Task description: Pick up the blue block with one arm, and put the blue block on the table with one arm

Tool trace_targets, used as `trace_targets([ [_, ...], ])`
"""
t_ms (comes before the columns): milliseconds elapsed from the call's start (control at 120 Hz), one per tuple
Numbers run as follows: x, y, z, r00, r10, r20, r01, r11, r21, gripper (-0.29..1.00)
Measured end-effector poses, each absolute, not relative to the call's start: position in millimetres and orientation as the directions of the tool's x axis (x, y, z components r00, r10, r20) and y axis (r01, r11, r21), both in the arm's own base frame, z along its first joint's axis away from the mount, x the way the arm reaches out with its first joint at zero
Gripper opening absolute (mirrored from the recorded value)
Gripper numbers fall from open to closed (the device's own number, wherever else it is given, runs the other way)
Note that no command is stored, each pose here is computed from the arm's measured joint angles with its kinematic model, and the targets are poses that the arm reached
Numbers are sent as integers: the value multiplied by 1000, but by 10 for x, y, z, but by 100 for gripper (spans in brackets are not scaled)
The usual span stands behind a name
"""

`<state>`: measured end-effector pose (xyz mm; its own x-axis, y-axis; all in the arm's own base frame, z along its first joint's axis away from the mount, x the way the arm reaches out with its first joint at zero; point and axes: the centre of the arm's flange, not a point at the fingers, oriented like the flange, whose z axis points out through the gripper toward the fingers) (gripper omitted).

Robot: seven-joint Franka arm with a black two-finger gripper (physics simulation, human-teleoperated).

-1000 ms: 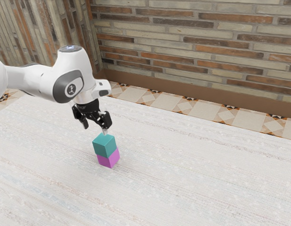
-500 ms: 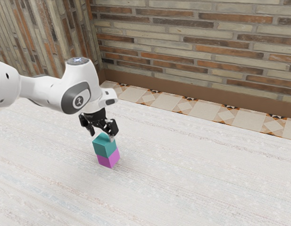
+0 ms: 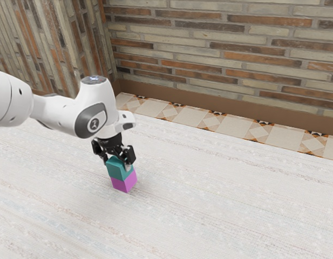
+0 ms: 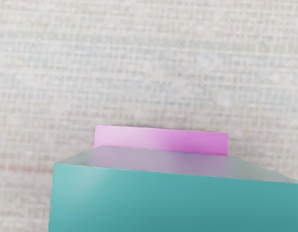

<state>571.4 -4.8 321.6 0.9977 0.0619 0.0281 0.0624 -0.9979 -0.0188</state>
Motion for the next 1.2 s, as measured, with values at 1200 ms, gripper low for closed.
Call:
trace_targets([
  [1200,5867,-1431,2821,994,-87,63,-90,-994,58,53],
])
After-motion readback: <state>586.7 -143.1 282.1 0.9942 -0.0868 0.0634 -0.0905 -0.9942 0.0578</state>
